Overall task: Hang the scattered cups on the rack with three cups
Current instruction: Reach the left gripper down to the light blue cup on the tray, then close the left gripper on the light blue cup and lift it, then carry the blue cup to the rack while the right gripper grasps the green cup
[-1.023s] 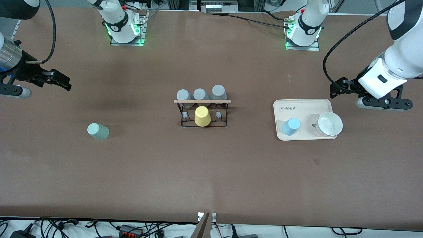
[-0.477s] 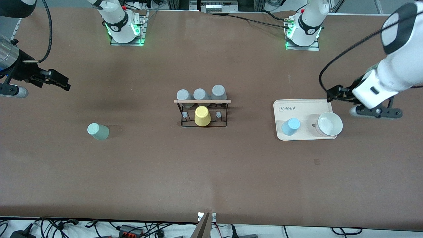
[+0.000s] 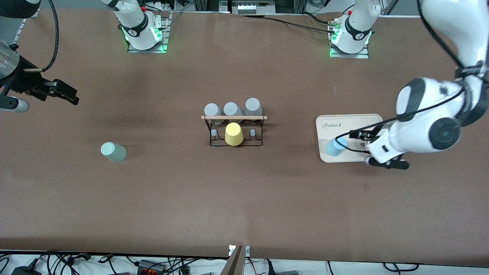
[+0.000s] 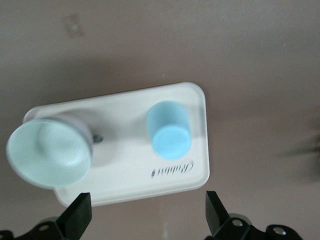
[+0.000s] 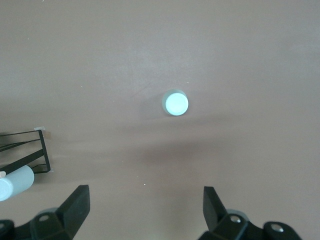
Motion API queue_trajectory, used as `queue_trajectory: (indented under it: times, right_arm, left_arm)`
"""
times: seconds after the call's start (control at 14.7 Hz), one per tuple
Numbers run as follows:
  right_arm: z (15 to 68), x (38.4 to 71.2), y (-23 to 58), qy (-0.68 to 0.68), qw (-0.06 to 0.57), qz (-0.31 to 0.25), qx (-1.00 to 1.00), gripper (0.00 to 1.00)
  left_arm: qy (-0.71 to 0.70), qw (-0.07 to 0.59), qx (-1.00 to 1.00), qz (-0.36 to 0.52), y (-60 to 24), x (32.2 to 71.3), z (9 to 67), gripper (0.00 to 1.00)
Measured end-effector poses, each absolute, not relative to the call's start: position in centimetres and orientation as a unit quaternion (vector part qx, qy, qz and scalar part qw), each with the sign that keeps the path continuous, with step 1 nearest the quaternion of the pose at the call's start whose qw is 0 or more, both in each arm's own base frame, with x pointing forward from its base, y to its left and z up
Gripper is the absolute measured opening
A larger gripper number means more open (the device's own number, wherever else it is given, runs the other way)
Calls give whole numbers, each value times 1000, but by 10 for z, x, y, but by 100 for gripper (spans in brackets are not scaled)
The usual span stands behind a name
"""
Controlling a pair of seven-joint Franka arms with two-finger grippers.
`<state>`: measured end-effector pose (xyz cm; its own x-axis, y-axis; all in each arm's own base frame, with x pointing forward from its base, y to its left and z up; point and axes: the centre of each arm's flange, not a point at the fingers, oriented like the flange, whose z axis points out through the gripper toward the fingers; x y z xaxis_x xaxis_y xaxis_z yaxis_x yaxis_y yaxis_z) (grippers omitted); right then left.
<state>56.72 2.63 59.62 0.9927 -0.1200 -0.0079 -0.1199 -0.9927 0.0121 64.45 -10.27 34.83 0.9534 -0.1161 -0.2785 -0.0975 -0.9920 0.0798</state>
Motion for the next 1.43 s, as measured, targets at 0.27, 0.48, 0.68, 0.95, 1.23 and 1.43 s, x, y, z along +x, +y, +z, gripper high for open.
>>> queue_trajectory:
  times: [0.27,0.48,0.68,0.95,1.23,1.43]
  right_arm:
    - [597,568,28,-59,5,0,998,100]
    - [597,568,28,-59,5,-1,998,100]
    - [597,568,28,-58,5,0,998,100]
    - [597,568,29,-58,5,0,998,100]
    - [597,568,29,-58,5,0,998,100]
    - [597,568,29,-58,6,0,998,100]
  left_arm:
    - [-70,37,987,-139,-132,648,287,100]
    - [-67,41,989,-122,-131,640,248,100]
    - [-66,40,989,-126,-129,629,227,100]
    - [-65,37,986,-150,-125,612,207,100]
    - [-66,37,987,-138,-126,617,220,68]
    - [-95,35,987,-126,-161,628,278,68]
